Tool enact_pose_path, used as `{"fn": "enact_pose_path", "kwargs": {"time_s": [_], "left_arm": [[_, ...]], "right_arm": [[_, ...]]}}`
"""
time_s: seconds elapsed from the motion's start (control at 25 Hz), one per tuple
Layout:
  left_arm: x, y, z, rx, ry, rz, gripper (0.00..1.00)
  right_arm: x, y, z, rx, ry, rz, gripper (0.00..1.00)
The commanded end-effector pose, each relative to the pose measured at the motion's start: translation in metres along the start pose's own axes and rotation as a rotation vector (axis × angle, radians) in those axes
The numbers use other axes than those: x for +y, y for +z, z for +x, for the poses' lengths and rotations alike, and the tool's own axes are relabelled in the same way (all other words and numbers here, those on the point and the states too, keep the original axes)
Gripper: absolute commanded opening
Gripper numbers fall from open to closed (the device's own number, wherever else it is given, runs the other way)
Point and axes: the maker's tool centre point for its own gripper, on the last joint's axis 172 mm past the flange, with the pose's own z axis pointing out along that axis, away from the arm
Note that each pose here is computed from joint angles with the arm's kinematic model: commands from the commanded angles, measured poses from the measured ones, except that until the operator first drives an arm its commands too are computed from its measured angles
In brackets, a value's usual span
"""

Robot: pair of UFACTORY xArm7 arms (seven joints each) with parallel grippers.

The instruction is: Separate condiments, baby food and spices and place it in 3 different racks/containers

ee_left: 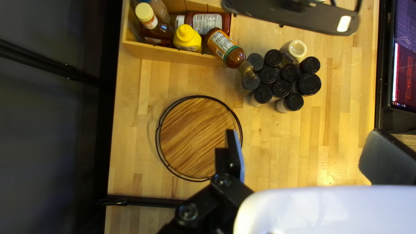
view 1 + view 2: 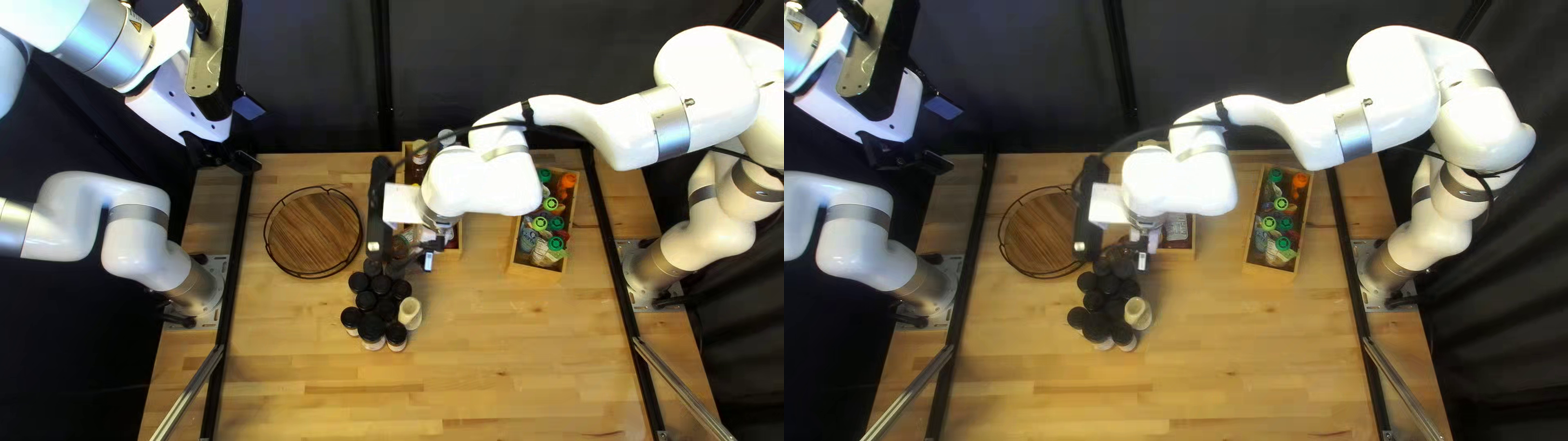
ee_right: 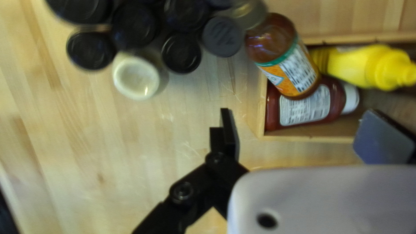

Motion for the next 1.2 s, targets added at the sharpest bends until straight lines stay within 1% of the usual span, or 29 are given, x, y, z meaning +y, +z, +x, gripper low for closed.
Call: {"fn": "enact_pose_path", "kwargs": {"time_s": [0.04,0.2,0.36,0.56,0.68,0.96,1.16,1.2], "left_arm": [[0.000,0.000,0.000,0.000,0.000,0.000,1.00],[0.000,0.000,0.000,0.000,0.000,0.000,1.00],[0.000,0.000,0.000,0.000,0.000,0.000,1.00],[0.000,0.000,0.000,0.000,0.000,0.000,1.00],[0.000,0.000,0.000,0.000,0.000,0.000,1.00],[0.000,0.000,0.000,0.000,0.000,0.000,1.00],[0.000,0.000,0.000,0.000,0.000,0.000,1.00],[0.000,0.000,0.000,0.000,0.000,0.000,1.00]], "right_arm": [[0.009,0.009,0.000,0.064,-0.200,0.114,1.00],[0.016,0.024,0.005,0.110,-0.280,0.207,1.00],[0.015,0.044,0.017,0.140,-0.319,0.257,1.00],[0.009,0.057,0.026,0.176,-0.357,0.268,1.00],[0.007,0.066,0.034,0.187,-0.365,0.271,1.00],[0.004,0.083,0.048,0.193,-0.359,0.269,1.00],[0.002,0.094,0.050,0.189,-0.351,0.271,1.00],[0.002,0.095,0.050,0.188,-0.350,0.270,0.98]]}}
